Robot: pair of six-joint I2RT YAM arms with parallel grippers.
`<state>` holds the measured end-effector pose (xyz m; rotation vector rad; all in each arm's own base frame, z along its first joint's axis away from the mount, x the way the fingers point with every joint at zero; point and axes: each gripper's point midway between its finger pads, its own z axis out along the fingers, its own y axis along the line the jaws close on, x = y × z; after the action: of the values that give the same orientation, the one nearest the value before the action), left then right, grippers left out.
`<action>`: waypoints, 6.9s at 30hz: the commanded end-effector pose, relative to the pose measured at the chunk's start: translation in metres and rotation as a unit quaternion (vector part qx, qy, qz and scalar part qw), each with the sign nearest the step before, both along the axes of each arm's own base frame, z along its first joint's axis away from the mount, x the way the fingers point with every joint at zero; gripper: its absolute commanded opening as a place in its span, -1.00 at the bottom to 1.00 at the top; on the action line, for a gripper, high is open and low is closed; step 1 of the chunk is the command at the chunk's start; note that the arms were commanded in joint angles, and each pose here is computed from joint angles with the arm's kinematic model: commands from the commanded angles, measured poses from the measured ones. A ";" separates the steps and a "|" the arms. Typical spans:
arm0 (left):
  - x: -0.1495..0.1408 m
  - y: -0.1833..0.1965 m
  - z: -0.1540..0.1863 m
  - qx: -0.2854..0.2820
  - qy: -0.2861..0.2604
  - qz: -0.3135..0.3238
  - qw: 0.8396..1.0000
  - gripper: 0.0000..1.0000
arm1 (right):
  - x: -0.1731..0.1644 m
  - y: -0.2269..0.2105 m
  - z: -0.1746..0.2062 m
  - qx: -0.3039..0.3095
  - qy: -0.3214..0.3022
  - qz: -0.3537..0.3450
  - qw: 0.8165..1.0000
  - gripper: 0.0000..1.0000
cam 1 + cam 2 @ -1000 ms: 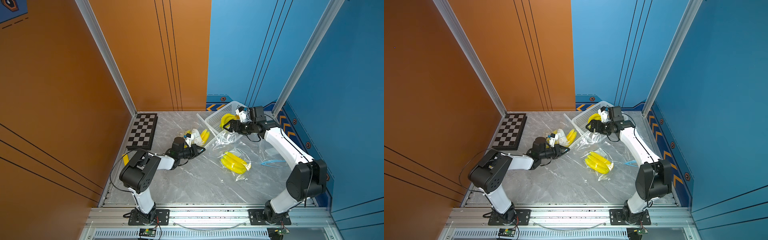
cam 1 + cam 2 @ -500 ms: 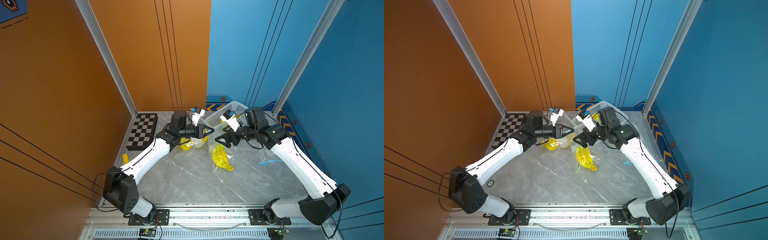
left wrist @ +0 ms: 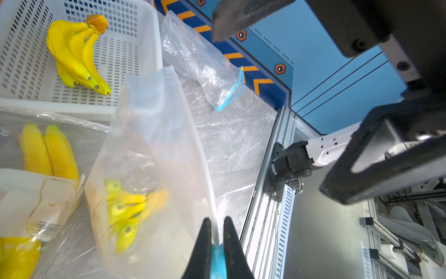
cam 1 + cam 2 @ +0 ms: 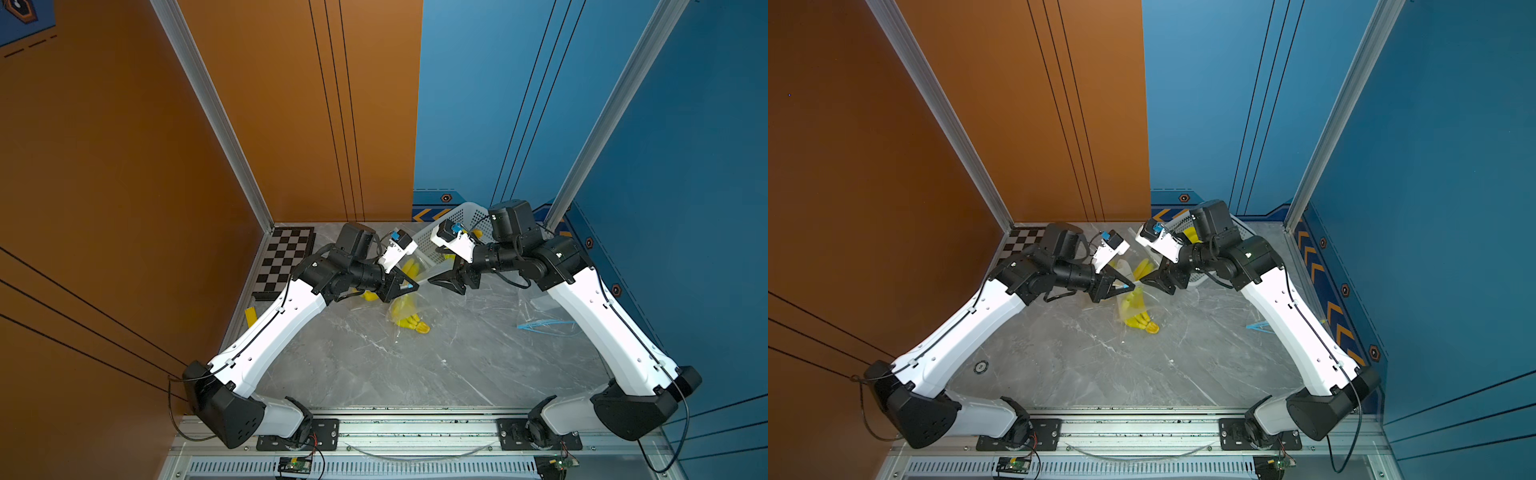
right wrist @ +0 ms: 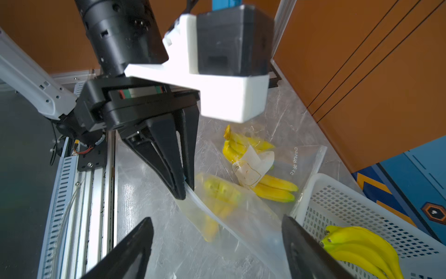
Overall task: Open the zip-top bag and take out the banana
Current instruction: Pick up the zipper food storage bag at the center of the board, then unzip the zipper on the zipper food storage bag.
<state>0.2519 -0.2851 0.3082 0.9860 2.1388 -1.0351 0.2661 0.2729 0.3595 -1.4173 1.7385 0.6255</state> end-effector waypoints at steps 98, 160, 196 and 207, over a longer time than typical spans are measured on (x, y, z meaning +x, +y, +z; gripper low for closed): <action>-0.030 0.025 0.027 -0.089 -0.078 -0.040 0.992 -0.91 | -0.035 0.059 -0.005 0.040 0.020 0.111 0.993 -0.31; -0.021 0.048 0.029 -0.090 -0.088 0.013 0.992 -0.99 | -0.033 0.044 -0.015 0.049 0.044 0.096 0.993 -0.86; 0.028 0.128 0.030 0.046 -0.176 0.218 0.959 -0.97 | -0.072 -0.085 -0.066 -0.001 0.066 -0.077 0.995 -0.86; 0.023 0.126 0.029 0.036 -0.168 0.212 0.962 -0.97 | -0.079 -0.093 -0.066 0.006 0.069 -0.084 0.994 -0.86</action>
<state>0.2647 -0.1790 0.3315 0.7095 1.9808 -0.6474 0.1986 0.1918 0.3081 -1.2521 1.8354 0.6535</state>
